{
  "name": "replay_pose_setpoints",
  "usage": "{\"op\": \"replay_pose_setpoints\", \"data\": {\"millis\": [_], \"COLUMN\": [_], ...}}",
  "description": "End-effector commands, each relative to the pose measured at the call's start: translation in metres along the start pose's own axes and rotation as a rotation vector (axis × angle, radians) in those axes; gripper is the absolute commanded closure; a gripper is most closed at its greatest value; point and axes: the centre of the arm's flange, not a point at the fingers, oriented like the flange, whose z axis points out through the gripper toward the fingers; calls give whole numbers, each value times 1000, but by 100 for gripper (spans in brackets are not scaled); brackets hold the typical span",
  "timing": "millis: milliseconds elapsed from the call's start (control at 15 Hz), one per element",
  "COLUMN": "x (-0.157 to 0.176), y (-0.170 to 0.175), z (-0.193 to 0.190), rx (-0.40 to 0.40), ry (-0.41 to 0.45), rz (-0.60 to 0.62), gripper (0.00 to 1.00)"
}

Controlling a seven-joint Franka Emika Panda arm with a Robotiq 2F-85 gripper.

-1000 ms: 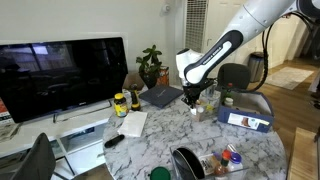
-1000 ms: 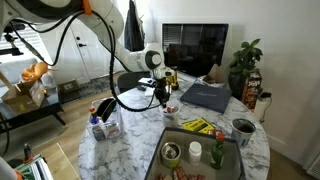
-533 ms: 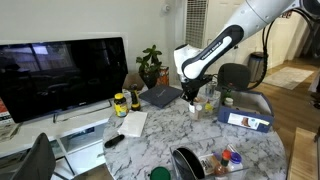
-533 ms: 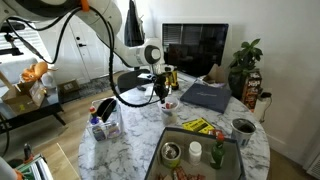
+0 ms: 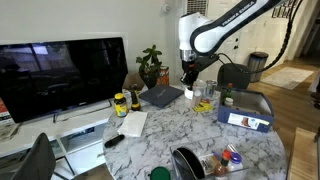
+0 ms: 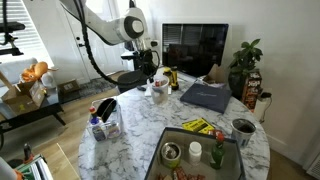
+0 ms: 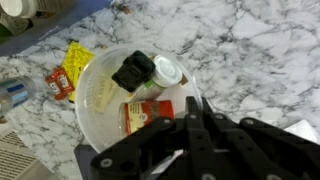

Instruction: Pick up the clear plastic cup and put it in the clear storage container

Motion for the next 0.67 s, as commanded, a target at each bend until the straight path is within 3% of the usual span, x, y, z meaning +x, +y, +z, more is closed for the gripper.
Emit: {"op": "replay_pose_setpoints", "data": {"millis": [0,333,400,600], "x": [-73,-144,-93,-121], "y": [6,16,-2,6], "z": [-58,-116,-95,-114], "rx": [16,90,42,61], "ry": [81,229,164,212], "rz": [-182,-380,-318,-358], "gripper": [99,99,95,95]}}
